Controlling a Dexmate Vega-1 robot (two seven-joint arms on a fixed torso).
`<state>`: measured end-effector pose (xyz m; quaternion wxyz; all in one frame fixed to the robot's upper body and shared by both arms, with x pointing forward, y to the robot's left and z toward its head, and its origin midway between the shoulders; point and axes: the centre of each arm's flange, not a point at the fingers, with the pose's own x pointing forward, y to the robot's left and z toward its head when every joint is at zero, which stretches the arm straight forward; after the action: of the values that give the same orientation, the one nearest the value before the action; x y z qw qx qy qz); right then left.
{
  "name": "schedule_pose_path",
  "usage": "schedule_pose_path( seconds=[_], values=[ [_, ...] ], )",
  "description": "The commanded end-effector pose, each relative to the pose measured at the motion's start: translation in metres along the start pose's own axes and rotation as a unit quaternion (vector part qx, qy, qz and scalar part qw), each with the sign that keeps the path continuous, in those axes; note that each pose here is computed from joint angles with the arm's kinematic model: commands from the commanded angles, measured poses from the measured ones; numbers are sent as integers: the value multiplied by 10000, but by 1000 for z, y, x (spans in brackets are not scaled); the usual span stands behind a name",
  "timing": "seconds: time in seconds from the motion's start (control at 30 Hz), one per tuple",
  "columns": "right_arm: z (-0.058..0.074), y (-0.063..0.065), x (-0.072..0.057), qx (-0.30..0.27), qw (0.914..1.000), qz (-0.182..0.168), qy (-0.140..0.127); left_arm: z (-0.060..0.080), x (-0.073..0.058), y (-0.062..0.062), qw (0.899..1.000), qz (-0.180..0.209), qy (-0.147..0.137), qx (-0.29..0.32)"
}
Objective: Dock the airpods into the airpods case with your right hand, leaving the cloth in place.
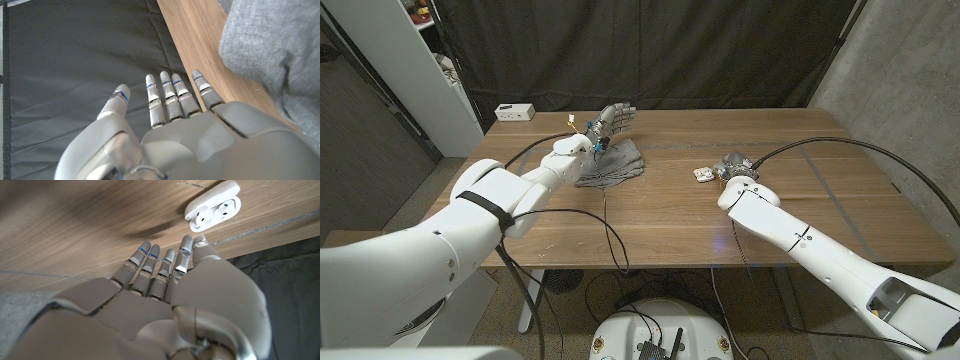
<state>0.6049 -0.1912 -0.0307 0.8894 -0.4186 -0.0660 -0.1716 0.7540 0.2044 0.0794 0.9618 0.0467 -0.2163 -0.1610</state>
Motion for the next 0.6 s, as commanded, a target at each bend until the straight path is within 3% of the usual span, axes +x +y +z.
schedule_pose_path(
  seconds=[0.03,0.6],
  values=[
    [3,-6,0,-96,9978,622,-230,-1,2,0,9999,64,141,-3],
    [-7,-6,14,-437,9943,847,-483,-1,1,-2,10000,33,25,7]
  ],
)
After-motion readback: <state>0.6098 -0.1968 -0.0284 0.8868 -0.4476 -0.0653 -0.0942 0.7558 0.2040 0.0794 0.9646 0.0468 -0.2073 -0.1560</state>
